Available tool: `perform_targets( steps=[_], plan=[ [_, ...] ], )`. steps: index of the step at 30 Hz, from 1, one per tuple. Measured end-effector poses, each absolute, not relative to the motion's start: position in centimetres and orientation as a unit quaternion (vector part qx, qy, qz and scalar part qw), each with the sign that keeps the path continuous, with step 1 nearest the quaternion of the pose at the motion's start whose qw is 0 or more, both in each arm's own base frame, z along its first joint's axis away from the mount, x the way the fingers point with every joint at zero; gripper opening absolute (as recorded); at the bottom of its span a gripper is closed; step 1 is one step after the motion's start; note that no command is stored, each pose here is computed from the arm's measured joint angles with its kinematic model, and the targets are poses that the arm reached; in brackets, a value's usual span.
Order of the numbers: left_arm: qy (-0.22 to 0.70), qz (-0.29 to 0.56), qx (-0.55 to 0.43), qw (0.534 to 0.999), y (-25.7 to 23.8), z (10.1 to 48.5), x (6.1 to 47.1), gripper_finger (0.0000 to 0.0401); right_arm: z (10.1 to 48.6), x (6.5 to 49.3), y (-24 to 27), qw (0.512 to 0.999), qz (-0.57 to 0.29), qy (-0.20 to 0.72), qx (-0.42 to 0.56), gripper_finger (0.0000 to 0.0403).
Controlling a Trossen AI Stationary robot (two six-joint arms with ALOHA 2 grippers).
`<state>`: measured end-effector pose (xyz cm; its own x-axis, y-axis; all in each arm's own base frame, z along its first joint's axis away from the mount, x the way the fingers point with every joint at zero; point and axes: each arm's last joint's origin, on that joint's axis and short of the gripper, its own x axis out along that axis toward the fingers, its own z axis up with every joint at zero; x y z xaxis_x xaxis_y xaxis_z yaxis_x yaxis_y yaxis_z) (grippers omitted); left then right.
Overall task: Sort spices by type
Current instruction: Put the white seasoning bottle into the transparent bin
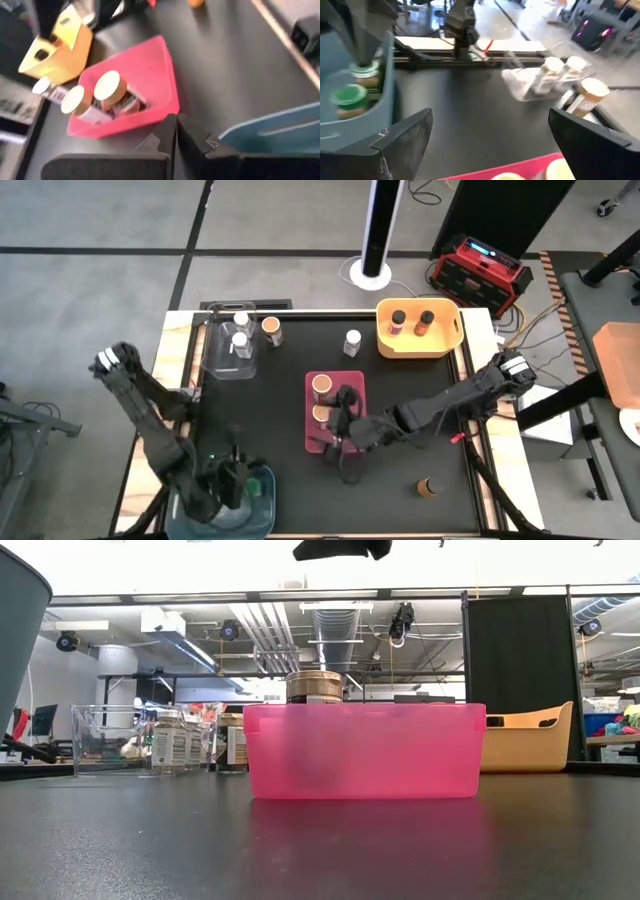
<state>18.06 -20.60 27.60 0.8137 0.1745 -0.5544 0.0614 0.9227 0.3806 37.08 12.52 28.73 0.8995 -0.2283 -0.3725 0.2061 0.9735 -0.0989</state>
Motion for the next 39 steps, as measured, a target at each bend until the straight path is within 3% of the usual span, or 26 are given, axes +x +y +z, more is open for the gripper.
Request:
perform_targets(
  steps=[12, 21, 32, 39],
  plan=[
    [0.177, -0.023, 0.142, 0.974, -16.8, 26.7, 15.5, 0.0, 29.2, 37.6, 10.9, 0.97, -0.118, 0.196, -0.079, 0.0389],
    [0.16, 0.019, 0.158, 0.974, -15.2, 24.9, 14.4, 0.0, 29.0, 35.0, 10.0, 0.942, -0.181, 0.282, -0.019, 0.0389],
    [0.156, 0.02, 0.205, 0.966, -14.8, 24.9, 14.3, 0.0, 29.7, 33.8, 9.7, 0.931, -0.221, 0.29, 0.031, 0.0389],
    [0.142, 0.003, 0.187, 0.972, -14.7, 25.4, 14.1, 0.0, 29.3, 33.0, 9.4, 0.916, -0.245, 0.312, 0.062, 0.0389]
  ],
)
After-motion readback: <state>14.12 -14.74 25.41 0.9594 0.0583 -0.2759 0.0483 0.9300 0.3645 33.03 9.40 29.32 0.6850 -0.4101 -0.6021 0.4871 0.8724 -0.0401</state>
